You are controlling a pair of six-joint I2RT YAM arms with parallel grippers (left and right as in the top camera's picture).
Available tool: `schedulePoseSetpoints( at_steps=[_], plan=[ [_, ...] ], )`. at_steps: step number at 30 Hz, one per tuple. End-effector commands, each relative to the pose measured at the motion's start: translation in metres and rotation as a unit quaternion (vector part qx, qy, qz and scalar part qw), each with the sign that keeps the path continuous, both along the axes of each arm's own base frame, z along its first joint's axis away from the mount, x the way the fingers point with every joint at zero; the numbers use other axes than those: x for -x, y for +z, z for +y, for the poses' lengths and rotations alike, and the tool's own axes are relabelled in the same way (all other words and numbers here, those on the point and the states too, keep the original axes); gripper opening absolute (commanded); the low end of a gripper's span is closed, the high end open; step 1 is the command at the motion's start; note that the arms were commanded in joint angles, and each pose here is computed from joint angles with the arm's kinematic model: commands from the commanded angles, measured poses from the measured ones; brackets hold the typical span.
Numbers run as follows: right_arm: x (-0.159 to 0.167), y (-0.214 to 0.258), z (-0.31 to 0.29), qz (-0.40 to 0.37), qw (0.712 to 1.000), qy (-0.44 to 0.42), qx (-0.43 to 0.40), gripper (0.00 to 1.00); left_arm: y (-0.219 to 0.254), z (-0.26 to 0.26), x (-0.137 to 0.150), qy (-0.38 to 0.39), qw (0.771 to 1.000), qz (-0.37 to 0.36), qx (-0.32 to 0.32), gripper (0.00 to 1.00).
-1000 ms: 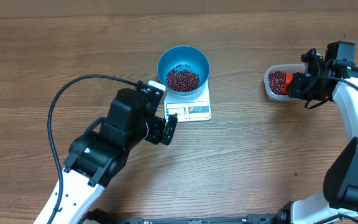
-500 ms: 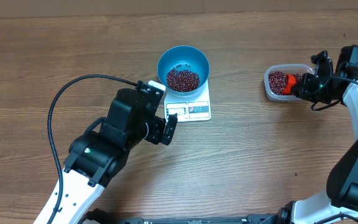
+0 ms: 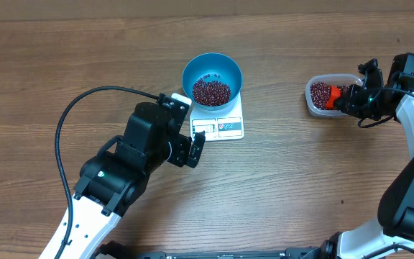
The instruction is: Scoop item into bowl and weigh 150g on scale
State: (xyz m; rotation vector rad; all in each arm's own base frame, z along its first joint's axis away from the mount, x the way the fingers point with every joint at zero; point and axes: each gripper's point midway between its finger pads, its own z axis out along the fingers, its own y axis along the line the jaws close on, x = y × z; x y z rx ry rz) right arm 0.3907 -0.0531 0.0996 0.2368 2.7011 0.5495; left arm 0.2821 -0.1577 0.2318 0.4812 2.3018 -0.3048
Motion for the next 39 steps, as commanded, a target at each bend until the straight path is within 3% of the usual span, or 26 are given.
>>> schedulePoseSetpoints(
  at_steps=[1,39],
  plan=[
    [-0.006,0.004,0.007,-0.011,1.000,0.011,-0.021,0.04,-0.003,0.003,-0.001,0.003,1.000,0.000,-0.006,1.00],
    [-0.006,0.010,-0.001,-0.027,0.998,0.007,-0.053,0.04,-0.003,0.003,-0.001,0.004,1.000,0.000,-0.006,1.00]
  ],
)
